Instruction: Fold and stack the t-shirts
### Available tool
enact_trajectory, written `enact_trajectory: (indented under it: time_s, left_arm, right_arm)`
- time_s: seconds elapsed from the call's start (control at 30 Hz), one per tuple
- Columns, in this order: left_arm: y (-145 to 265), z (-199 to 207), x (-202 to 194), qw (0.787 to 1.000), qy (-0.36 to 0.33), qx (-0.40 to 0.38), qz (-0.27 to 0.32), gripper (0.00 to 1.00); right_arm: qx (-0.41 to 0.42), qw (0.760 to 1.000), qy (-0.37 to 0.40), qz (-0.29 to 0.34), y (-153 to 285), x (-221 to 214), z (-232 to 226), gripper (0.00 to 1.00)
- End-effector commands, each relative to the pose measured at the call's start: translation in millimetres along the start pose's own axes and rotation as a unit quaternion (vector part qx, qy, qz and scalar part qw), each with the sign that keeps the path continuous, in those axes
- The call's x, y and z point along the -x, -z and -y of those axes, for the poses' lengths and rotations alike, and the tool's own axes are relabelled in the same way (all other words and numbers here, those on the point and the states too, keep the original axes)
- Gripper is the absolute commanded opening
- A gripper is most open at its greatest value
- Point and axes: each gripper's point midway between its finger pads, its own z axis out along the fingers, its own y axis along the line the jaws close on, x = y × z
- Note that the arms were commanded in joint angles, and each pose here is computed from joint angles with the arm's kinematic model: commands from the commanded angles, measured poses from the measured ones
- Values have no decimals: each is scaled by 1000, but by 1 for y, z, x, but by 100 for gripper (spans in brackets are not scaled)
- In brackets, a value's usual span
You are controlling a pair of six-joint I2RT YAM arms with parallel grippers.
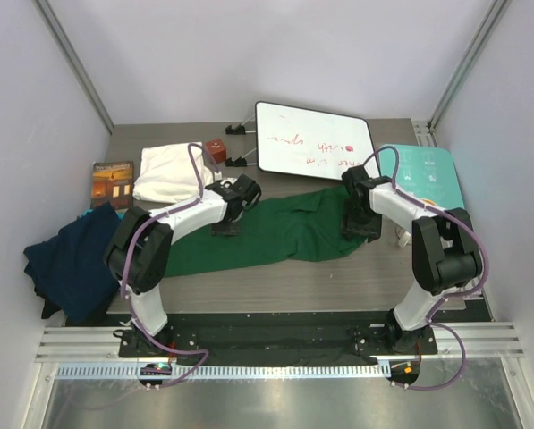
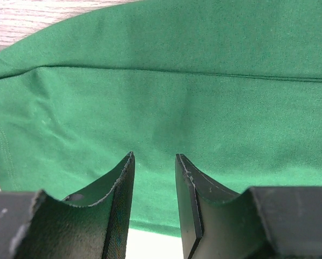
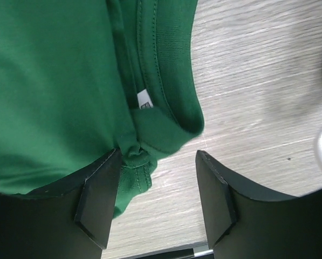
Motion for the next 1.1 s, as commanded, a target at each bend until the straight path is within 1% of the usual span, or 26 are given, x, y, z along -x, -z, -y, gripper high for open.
enact_trajectory:
  time_s: [0.0, 0.07, 0.17, 0.27, 0.3, 0.37, 0.4, 0.43, 0.47, 0.5, 0.57, 0.67, 0.8, 0.93, 1.07]
  left_arm:
    - [-1, 5, 8, 1000, -6, -7, 15, 37]
    - [-3, 7, 6, 1000, -8, -9, 11, 37]
    - [-8, 10, 0, 1000, -14, -13, 1, 37]
    - [-16, 12, -7, 999, -30, -10, -16, 34]
    - [-18, 12, -10, 999, -34, -9, -22, 33]
    - [-24, 15, -16, 998, -40, -7, -40, 27]
    - [-25, 16, -19, 998, -42, -7, -47, 24]
    - [-27, 15, -23, 997, -46, -1, -57, 17]
    - [-28, 14, -25, 997, -46, 2, -61, 13]
    - [-29, 12, -27, 997, -48, 7, -65, 10]
    - [-32, 9, -34, 996, -51, 17, -75, 7]
    - [-35, 6, -41, 995, -53, 22, -82, 5]
    - [-39, -3, -52, 993, -51, 46, -97, 0]
    - [-40, -11, -58, 991, -55, 65, -104, 0]
    - [-39, -15, -61, 991, -59, 66, -105, 0]
  right_arm:
    - [15, 999, -16, -25, -11, 1, -8, 63]
    - [16, 999, -17, -44, -20, -3, -11, 63]
    - [20, 999, -19, -45, -24, -2, -14, 62]
    - [14, 999, -20, -35, -22, 0, -11, 57]
    - [13, 999, -20, -35, -22, 0, -10, 54]
    - [15, 999, -23, -32, -21, 2, -10, 49]
    - [15, 999, -25, -32, -22, 3, -10, 41]
    - [16, 999, -26, -28, -21, 5, -11, 36]
    - [18, 999, -27, -27, -21, 6, -11, 31]
    - [20, 999, -28, -24, -19, 8, -12, 24]
    - [24, 999, -31, -17, -16, 12, -12, 16]
    - [24, 999, -31, -7, -8, 17, -11, 14]
    - [7, 999, -45, 28, 12, 29, 2, 14]
    - [0, 995, -83, 56, 26, 39, 21, 15]
    - [-5, 991, -114, 64, 28, 43, 37, 14]
